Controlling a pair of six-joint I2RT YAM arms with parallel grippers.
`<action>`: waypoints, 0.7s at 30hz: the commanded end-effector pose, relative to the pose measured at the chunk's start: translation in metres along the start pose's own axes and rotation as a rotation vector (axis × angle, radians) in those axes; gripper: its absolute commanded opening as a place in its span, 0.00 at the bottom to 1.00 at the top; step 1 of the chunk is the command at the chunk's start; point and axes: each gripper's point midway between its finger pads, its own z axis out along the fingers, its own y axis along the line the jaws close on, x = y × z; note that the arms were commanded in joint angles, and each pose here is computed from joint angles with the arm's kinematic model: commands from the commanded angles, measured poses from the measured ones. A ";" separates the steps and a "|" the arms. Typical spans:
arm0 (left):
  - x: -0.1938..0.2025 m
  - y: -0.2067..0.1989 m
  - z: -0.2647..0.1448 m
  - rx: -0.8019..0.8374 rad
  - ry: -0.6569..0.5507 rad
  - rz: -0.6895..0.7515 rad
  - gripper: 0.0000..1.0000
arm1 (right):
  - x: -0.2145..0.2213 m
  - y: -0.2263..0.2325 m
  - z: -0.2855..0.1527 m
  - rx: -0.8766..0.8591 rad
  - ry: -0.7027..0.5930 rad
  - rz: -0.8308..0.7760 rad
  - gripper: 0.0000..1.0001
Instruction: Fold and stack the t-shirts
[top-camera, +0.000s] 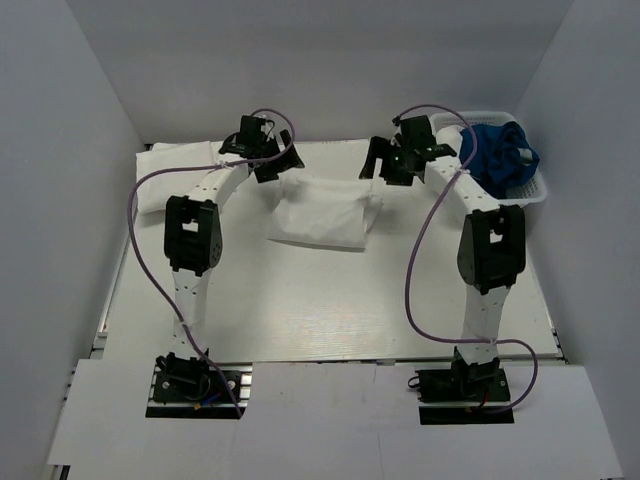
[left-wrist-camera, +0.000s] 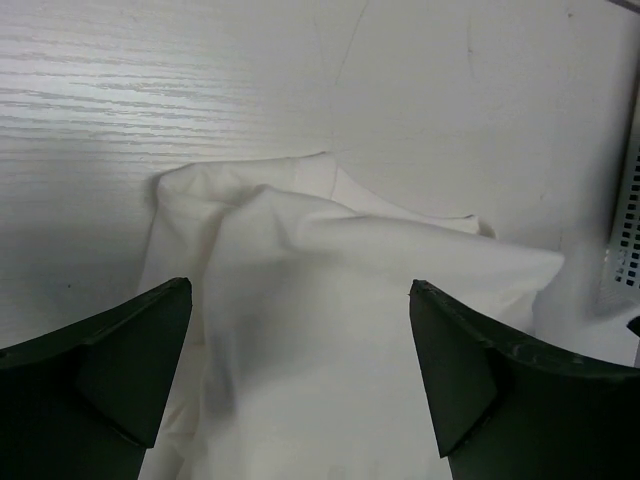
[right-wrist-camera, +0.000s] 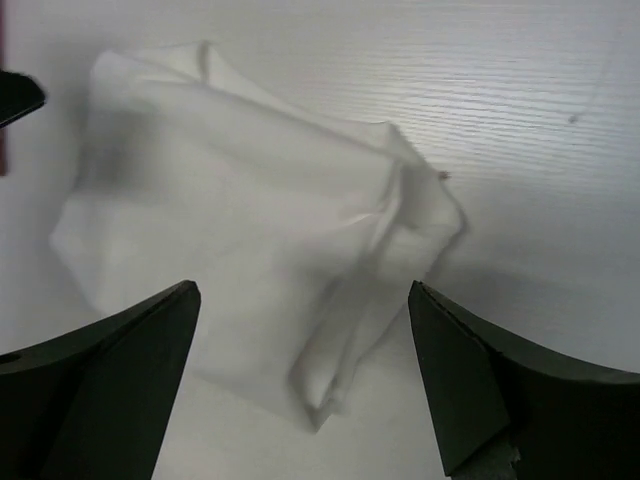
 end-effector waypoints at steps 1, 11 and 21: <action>-0.043 -0.041 -0.077 0.046 -0.132 0.065 1.00 | -0.016 0.075 -0.056 -0.234 -0.091 -0.094 0.90; 0.035 -0.044 -0.056 0.167 0.111 0.084 1.00 | 0.046 0.122 -0.043 -0.506 -0.045 0.093 0.90; 0.119 0.000 -0.015 0.137 0.322 0.007 1.00 | 0.138 0.008 0.030 -0.190 0.120 0.340 0.90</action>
